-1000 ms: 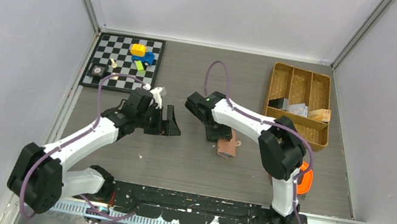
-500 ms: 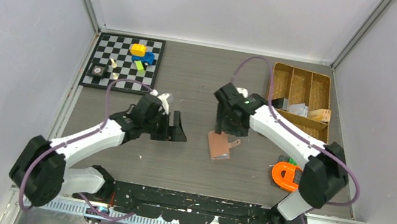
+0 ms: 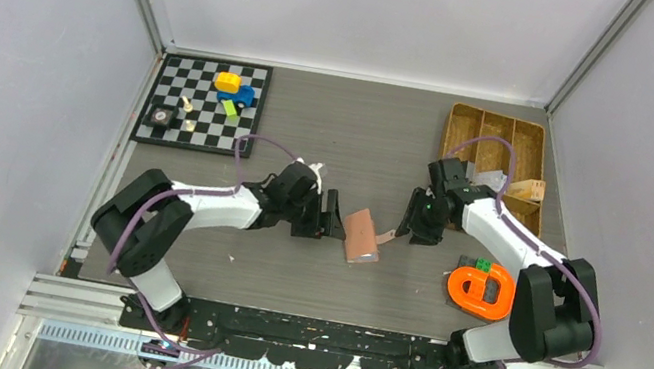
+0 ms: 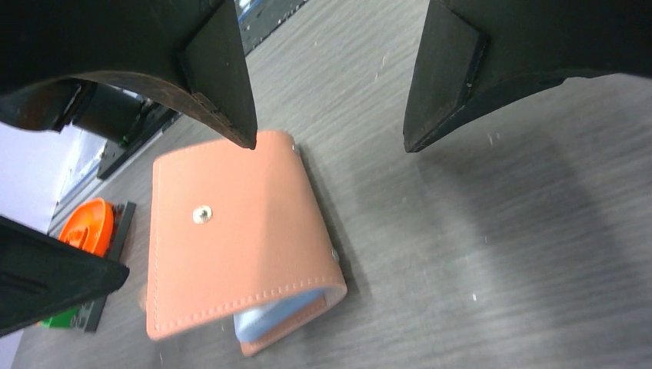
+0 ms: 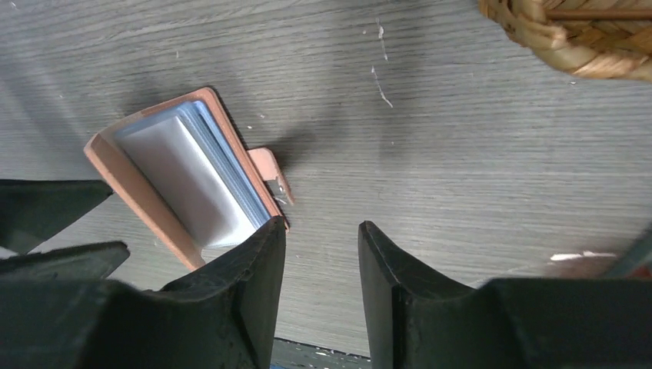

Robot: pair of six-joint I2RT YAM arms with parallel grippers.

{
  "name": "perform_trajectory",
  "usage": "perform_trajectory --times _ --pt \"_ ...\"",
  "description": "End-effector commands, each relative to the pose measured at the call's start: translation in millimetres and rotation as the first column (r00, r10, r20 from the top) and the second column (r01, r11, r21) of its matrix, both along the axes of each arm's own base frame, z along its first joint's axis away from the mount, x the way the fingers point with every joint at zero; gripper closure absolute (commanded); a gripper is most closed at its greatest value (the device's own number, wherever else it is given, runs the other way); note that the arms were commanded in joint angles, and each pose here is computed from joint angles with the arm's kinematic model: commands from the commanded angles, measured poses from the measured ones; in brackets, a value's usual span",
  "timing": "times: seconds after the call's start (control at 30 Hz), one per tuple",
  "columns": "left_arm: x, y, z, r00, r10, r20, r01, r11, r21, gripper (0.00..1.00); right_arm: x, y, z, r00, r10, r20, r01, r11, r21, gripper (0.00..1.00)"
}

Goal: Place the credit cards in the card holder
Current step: Close the card holder at the center of the board.

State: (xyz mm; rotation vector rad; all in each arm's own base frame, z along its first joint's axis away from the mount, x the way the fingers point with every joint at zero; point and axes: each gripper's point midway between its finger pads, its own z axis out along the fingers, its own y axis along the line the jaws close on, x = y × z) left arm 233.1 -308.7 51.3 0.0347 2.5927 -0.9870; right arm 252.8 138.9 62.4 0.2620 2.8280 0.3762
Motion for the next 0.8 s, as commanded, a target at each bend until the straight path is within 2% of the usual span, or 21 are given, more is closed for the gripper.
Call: perform_trajectory --times 0.0,0.3,0.57,0.77 --pt "30.7 -21.4 16.1 0.995 0.047 0.085 -0.043 0.998 -0.047 0.29 15.3 16.2 3.0 0.997 0.042 0.062 -0.051 0.985 0.162 0.57" --pt "36.9 -27.6 -14.6 0.998 0.019 0.054 -0.023 0.997 0.07 0.32 17.3 17.9 -3.0 0.997 0.038 0.059 -0.051 0.973 0.226 0.62" --pt "31.1 -26.4 -32.7 0.999 -0.026 0.029 0.021 0.986 0.168 0.46 19.2 15.7 -11.6 0.998 0.038 0.043 -0.047 0.974 0.222 0.71" --pt "23.6 -23.4 -45.7 0.998 -0.063 0.015 0.058 0.969 0.24 0.52 20.8 16.0 -15.7 0.998 0.04 0.039 -0.048 0.973 0.227 0.79"
